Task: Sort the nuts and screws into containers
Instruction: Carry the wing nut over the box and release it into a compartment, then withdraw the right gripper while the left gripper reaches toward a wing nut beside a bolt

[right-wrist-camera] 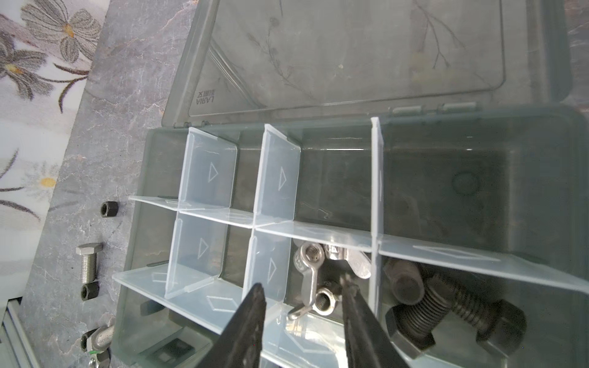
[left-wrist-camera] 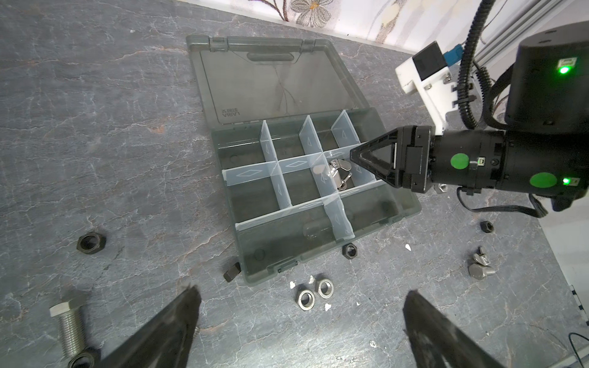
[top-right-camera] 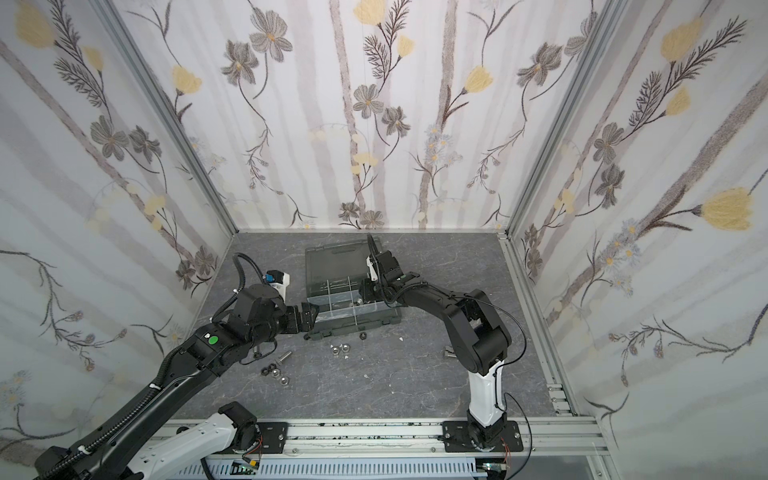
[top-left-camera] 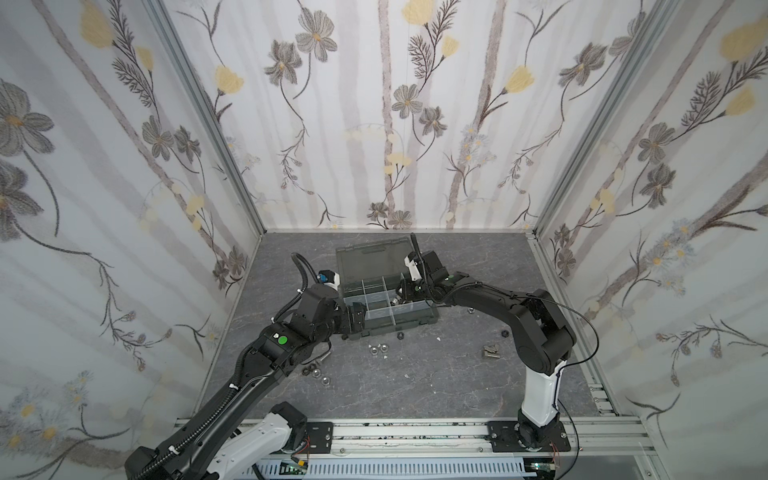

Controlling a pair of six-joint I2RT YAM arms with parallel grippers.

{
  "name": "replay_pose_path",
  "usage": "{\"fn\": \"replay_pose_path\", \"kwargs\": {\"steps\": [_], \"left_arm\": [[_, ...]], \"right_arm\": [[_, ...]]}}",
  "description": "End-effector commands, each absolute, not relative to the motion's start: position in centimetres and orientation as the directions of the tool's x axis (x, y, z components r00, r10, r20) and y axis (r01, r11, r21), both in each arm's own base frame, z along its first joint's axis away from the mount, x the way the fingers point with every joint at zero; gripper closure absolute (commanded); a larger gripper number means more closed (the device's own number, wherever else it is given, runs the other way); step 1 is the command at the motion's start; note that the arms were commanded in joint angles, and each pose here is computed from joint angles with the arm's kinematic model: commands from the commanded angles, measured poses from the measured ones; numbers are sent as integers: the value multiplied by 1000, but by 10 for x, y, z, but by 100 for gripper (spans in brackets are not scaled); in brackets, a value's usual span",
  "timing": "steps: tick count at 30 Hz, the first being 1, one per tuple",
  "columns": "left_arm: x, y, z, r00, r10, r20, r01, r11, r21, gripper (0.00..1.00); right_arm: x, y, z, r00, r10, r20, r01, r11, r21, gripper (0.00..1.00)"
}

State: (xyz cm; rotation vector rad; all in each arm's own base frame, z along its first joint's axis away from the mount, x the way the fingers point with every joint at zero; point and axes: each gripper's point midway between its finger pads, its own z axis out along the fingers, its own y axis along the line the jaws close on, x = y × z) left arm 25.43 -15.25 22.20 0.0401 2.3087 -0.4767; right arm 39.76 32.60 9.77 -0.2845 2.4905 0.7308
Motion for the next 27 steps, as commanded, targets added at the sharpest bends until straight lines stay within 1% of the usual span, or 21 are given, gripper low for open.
{"fn": "replay_pose_path", "kwargs": {"steps": [1, 6, 12, 15, 17, 23, 27], "left_arm": [[254, -162, 228, -714, -108, -692, 183, 925, -333, 0], [255, -185, 223, -727, -58, -684, 209, 930, -301, 0], [259, -228, 216, -733, 23, -680, 273, 925, -263, 0], [260, -253, 216, -724, 72, -686, 321, 915, -243, 1], [261, -272, 207, -727, 114, -677, 355, 907, -228, 2], [262, -329, 194, -694, 227, -683, 494, 840, -222, 6], [263, -369, 179, -672, 316, -670, 580, 787, -212, 12]], "right_arm": [[404, 318, 121, -812, -12, -584, -351, 808, 473, 58], [399, 285, 142, -799, 64, -598, -329, 786, 524, 57], [385, 255, 170, -768, 156, -621, -300, 770, 564, 56], [378, 228, 172, -761, 217, -611, -245, 776, 582, 55], [373, 204, 171, -756, 269, -597, -201, 772, 603, 55], [357, 135, 182, -699, 441, -563, -102, 718, 689, 54], [346, 107, 193, -650, 509, -564, -73, 698, 713, 51]]}}
